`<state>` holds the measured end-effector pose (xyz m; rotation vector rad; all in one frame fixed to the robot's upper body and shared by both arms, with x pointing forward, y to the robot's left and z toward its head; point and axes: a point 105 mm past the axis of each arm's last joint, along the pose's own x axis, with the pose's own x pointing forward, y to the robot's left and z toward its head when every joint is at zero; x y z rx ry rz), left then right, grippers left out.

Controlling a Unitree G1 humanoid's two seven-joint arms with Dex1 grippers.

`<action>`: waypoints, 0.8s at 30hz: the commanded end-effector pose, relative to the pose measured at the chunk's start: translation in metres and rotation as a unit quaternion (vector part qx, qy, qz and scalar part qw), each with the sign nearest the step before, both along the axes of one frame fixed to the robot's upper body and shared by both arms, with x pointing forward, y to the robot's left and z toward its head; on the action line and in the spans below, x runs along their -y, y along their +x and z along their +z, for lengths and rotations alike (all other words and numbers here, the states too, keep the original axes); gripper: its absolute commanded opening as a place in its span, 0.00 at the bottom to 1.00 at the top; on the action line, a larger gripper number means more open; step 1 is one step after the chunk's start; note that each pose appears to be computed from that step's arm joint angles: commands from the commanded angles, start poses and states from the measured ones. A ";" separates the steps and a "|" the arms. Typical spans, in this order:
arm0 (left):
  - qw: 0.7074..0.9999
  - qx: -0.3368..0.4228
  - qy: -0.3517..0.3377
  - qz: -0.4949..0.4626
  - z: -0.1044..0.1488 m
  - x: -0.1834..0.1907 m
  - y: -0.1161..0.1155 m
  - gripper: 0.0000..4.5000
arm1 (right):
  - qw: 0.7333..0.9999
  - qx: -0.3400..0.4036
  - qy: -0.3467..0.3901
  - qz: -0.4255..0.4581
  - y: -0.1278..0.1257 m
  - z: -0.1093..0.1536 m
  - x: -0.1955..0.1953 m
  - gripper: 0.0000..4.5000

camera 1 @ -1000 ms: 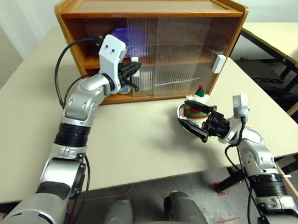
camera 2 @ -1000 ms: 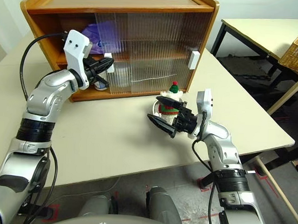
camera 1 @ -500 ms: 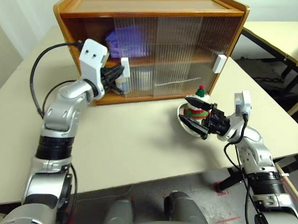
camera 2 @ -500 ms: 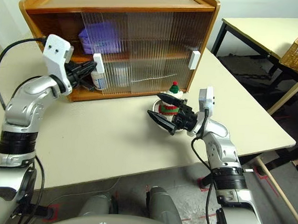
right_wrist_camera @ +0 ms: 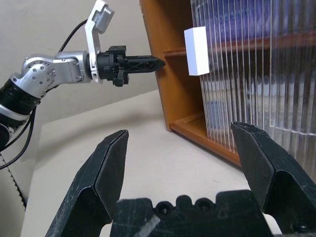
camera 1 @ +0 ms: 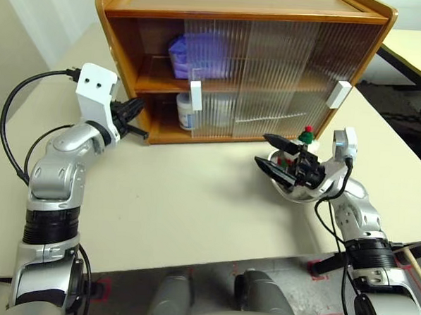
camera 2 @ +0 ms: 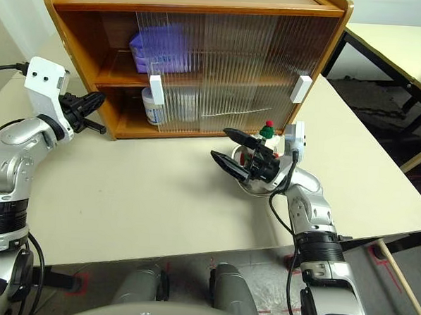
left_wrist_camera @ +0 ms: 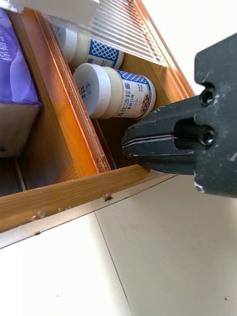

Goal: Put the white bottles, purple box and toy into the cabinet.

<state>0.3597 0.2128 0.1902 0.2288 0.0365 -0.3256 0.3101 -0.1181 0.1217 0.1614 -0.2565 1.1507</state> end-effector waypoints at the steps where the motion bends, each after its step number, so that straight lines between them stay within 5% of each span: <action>1: 0.997 0.025 -0.017 -0.068 0.015 0.028 -0.006 0.01 | 1.000 0.007 -0.003 -0.002 0.000 -0.001 0.004 1.00; 12: 0.976 -0.009 -0.036 -0.213 -0.001 0.118 -0.013 0.01 | 1.000 0.008 -0.006 -0.006 -0.001 -0.004 0.005 1.00; 24: 0.982 -0.019 0.018 -0.189 -0.014 0.140 0.016 0.01 | 1.000 0.014 -0.010 -0.006 0.000 0.000 0.002 1.00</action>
